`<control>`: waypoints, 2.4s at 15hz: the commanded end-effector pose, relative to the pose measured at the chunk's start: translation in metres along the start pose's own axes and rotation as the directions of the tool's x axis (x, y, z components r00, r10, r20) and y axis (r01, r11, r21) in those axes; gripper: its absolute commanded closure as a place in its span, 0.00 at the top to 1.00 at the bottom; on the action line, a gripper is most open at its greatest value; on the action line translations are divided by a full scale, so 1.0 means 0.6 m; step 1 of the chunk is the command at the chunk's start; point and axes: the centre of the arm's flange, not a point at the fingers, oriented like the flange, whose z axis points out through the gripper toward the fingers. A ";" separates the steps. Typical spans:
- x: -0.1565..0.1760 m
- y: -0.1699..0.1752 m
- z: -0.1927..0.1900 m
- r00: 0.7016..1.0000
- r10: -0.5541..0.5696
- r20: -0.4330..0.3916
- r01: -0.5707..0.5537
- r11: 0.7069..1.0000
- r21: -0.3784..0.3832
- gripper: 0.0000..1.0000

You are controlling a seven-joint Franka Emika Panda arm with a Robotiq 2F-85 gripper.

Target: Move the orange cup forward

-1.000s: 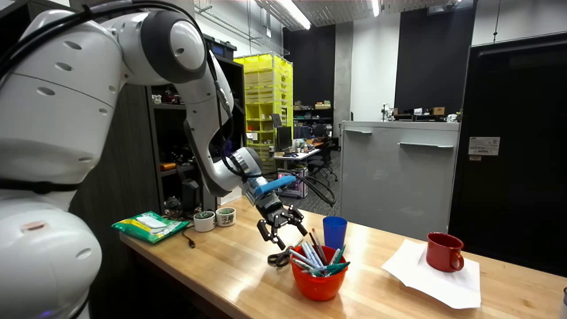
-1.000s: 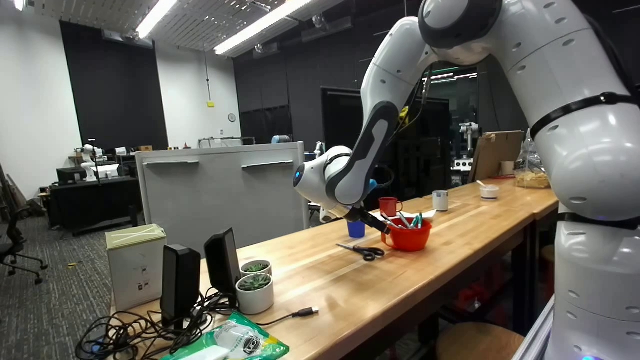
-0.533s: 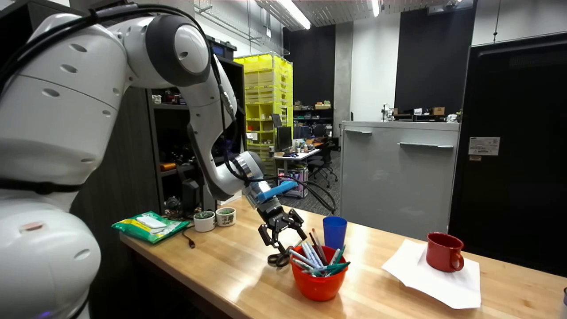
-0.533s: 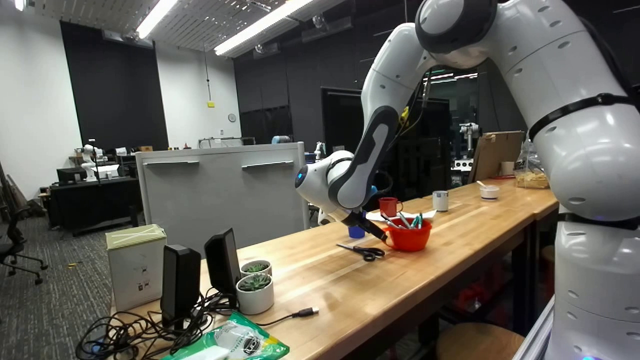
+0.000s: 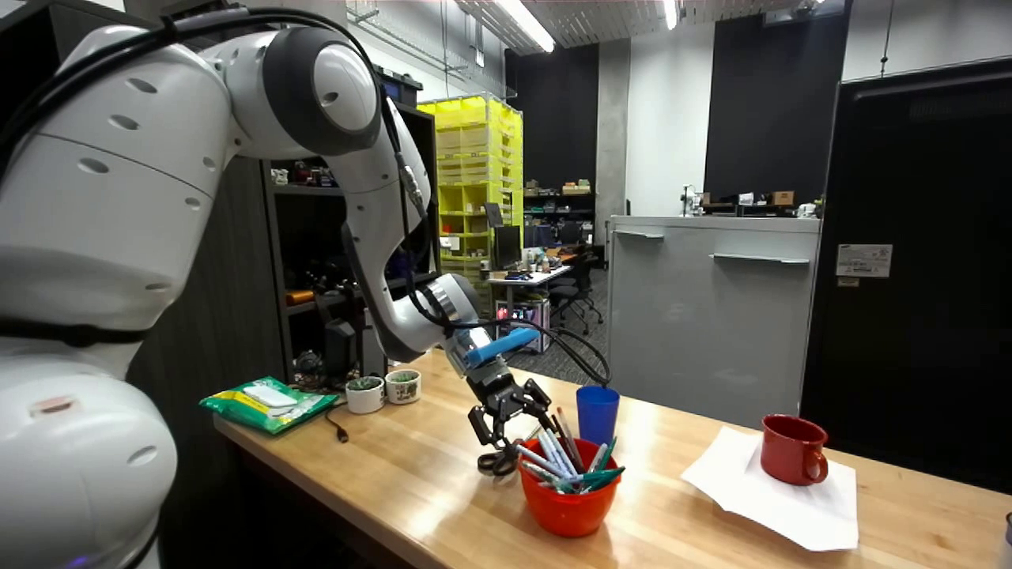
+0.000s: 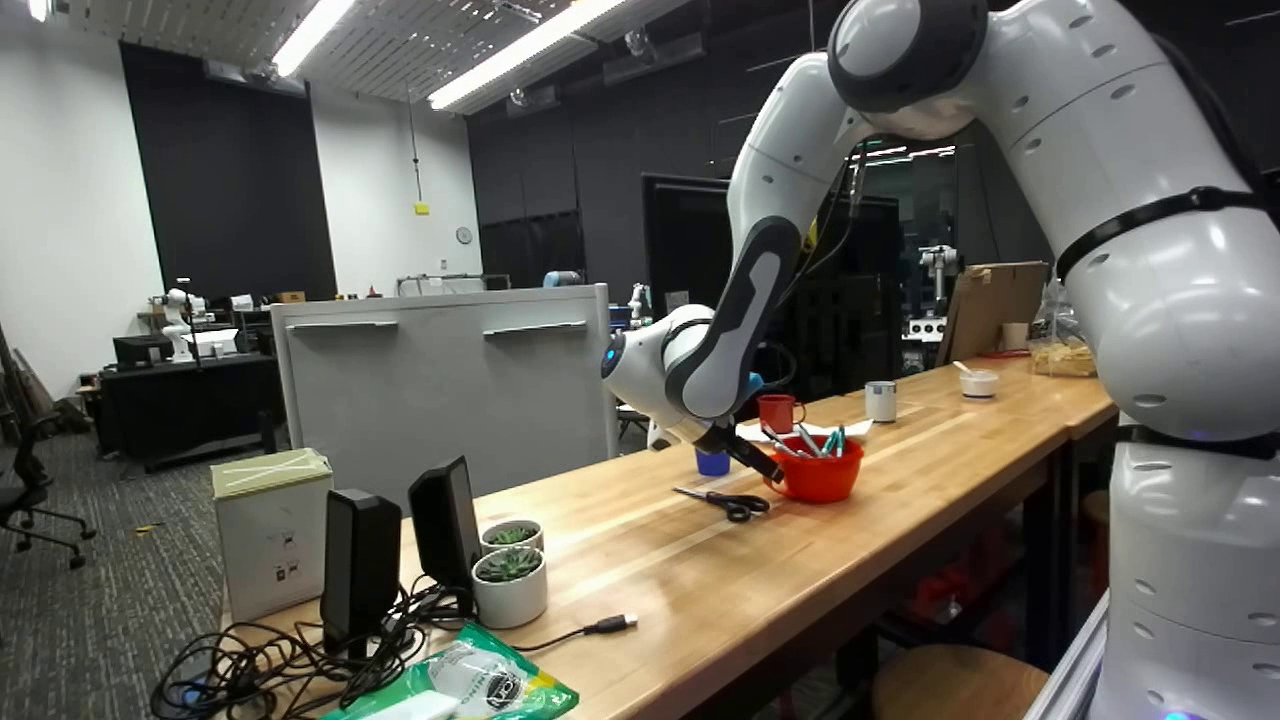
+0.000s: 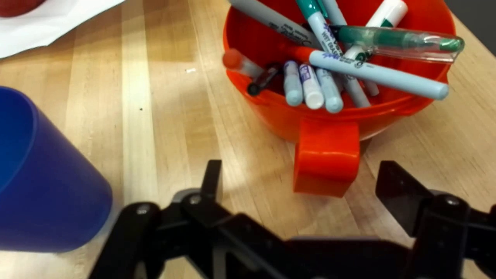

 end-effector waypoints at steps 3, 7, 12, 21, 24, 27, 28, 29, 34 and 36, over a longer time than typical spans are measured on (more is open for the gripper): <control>-0.015 -0.005 0.021 1.000 0.006 0.004 -0.006 1.000 0.022 1.00; -0.016 -0.014 0.030 1.000 -0.001 0.008 0.000 1.000 0.030 0.76; -0.018 -0.022 0.035 1.000 -0.007 0.010 0.007 0.999 0.033 0.43; -0.024 -0.024 0.029 1.000 -0.009 0.009 0.009 1.000 0.027 0.09; -0.029 -0.024 0.017 1.000 -0.010 0.000 0.010 1.000 0.018 0.09; -0.040 -0.018 -0.012 1.000 -0.005 -0.012 0.005 1.000 0.000 0.09; -0.042 -0.016 -0.021 1.000 -0.005 -0.017 0.005 1.000 -0.009 0.09; -0.045 -0.012 -0.038 1.000 -0.006 -0.015 0.006 1.000 -0.024 0.09; -0.049 0.002 -0.109 0.999 -0.041 -0.009 0.040 0.995 -0.087 0.09; -0.041 0.011 -0.140 0.998 -0.062 -0.011 0.060 0.992 -0.113 0.09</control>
